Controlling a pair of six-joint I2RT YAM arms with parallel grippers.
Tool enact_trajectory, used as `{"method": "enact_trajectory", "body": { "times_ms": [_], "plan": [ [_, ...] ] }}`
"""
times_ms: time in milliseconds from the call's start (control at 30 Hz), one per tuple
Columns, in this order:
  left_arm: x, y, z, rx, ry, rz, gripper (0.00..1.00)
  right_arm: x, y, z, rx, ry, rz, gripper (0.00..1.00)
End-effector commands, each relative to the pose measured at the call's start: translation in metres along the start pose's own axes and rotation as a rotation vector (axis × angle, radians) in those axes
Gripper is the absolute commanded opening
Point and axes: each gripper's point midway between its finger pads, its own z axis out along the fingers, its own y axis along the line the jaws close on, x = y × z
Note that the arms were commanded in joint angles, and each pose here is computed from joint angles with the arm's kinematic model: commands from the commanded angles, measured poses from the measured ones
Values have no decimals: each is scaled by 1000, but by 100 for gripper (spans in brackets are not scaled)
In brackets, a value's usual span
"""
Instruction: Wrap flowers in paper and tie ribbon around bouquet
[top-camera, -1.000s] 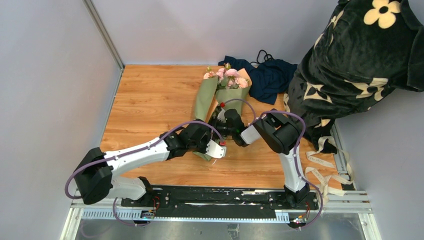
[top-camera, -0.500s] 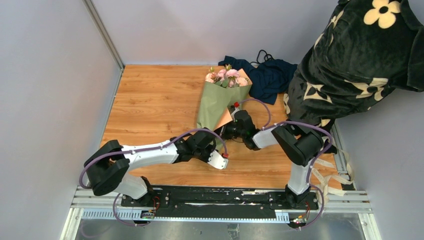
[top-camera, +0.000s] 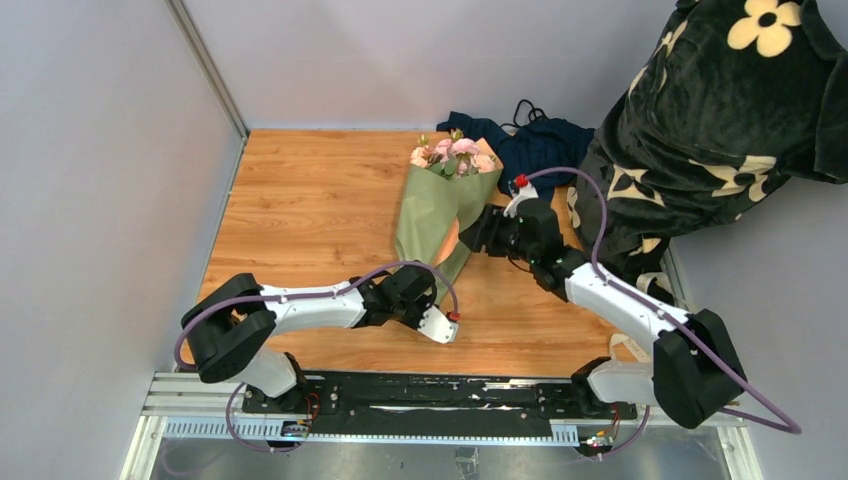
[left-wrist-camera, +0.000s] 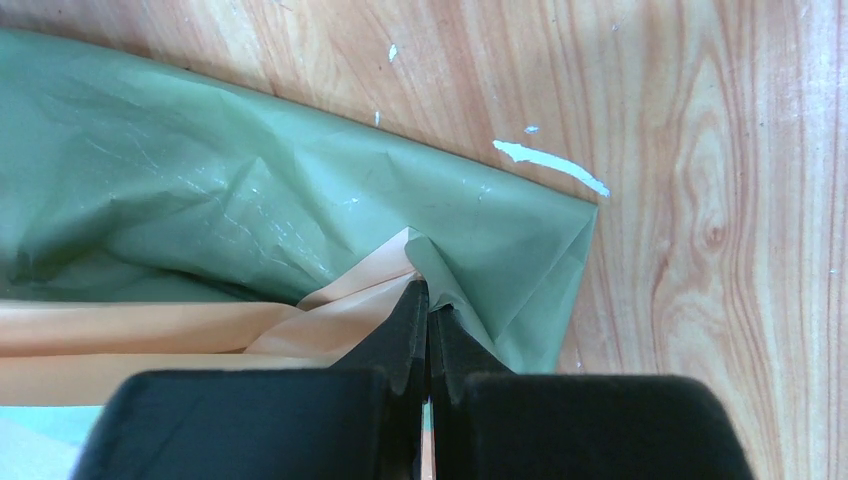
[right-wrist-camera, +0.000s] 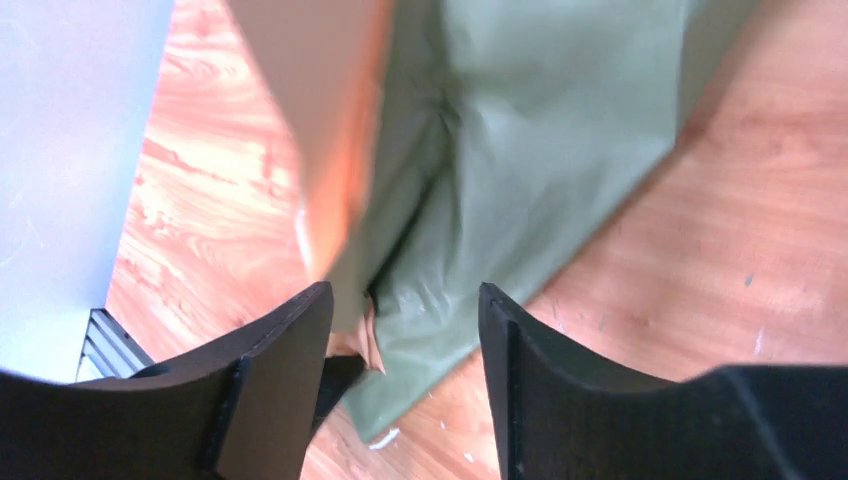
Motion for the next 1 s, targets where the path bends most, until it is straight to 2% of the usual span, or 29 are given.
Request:
{"method": "enact_trajectory", "body": {
  "times_ms": [0, 167, 333, 433, 567, 800, 867, 933, 967],
  "plan": [
    [-3, -16, 7, 61, 1, 9, 0, -24, -5, -13, 91, 20, -169, 65],
    [-3, -18, 9, 72, 12, 8, 0, -41, 10, 1, 47, -16, -156, 71],
    [-2, -21, 10, 82, 19, 13, 0, -48, 5, 18, 91, -4, -140, 71],
    [-3, -21, 11, 85, 18, 12, 0, -46, 12, 34, 36, 2, -136, 71],
    [-3, -23, 11, 92, 20, 15, 0, -42, 20, 56, -17, 61, -132, 64],
    [-3, -23, 12, 98, 23, 18, 0, -40, 21, 58, -29, 66, -129, 62],
    [-5, -22, 12, 98, 21, 18, 0, -40, 16, 57, -19, 67, -131, 50],
    [-5, -21, 12, 101, 23, 13, 0, -35, 9, 56, -17, 83, -119, 17],
    [-6, -20, 11, 101, 24, 8, 5, -35, 4, 55, -20, 83, -105, 5]
  ]
}}
